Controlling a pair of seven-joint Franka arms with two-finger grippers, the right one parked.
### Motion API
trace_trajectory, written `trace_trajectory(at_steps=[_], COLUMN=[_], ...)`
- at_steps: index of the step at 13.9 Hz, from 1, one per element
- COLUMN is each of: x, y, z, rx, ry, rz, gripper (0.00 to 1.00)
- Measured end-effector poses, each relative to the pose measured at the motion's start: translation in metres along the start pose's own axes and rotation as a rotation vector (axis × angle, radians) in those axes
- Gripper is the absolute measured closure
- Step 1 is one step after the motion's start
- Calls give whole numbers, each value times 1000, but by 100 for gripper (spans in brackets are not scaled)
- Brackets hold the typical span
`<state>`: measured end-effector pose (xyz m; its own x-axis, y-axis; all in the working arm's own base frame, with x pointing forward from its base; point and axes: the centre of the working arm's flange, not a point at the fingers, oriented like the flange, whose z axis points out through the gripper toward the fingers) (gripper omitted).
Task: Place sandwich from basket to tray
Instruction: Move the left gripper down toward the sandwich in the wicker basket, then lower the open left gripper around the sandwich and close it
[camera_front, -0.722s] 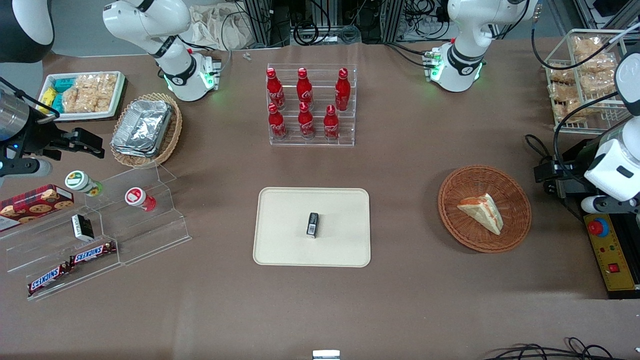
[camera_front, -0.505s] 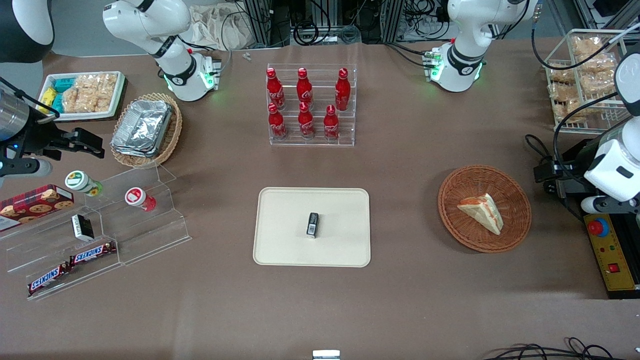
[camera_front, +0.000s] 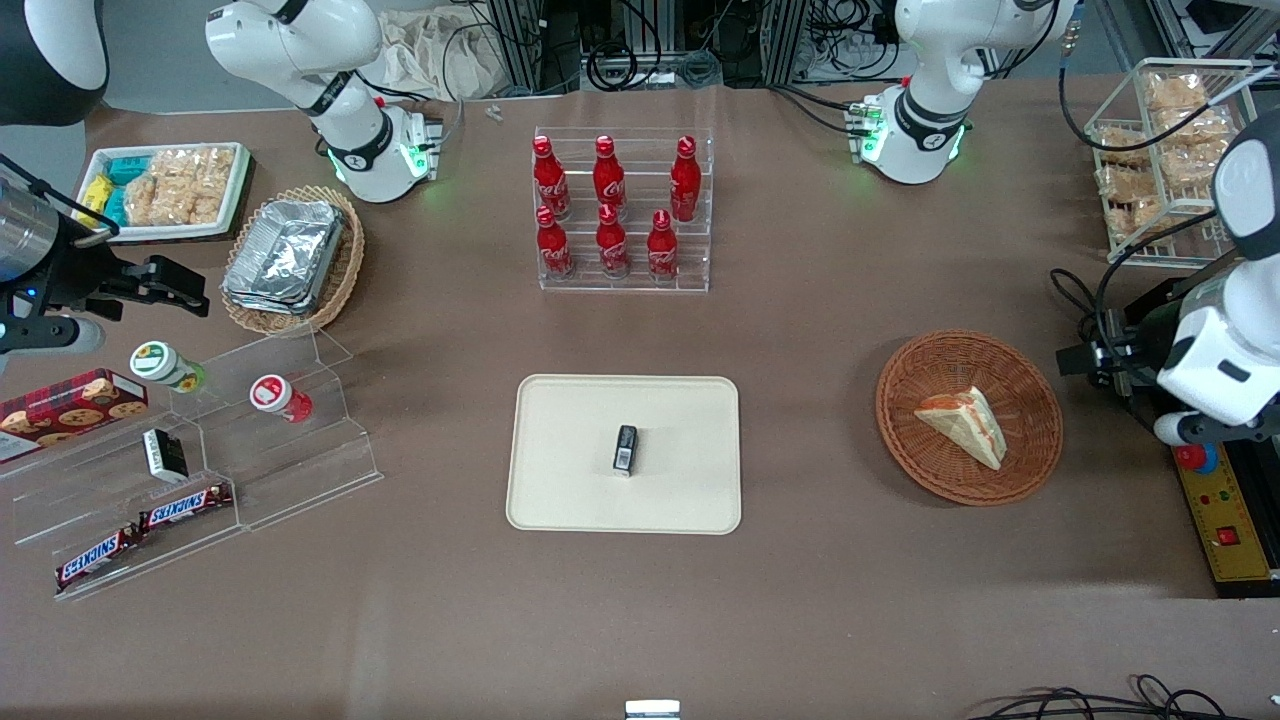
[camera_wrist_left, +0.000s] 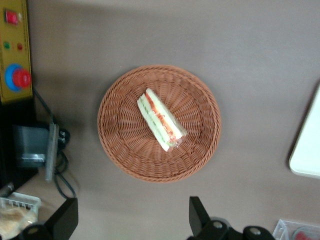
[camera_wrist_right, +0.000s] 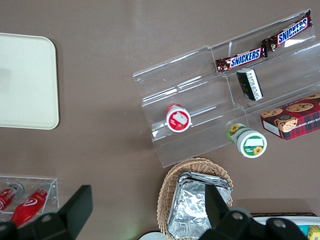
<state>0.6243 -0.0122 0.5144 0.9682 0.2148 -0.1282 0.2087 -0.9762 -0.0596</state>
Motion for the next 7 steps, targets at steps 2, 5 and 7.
trace_trajectory(at_steps=[2, 5, 7], x=[9, 16, 16], y=[3, 6, 8], z=[34, 91, 128], rx=[4, -4, -9], ry=[-10, 11, 20], rz=[-162, -359, -456], gripper=[0, 0, 0])
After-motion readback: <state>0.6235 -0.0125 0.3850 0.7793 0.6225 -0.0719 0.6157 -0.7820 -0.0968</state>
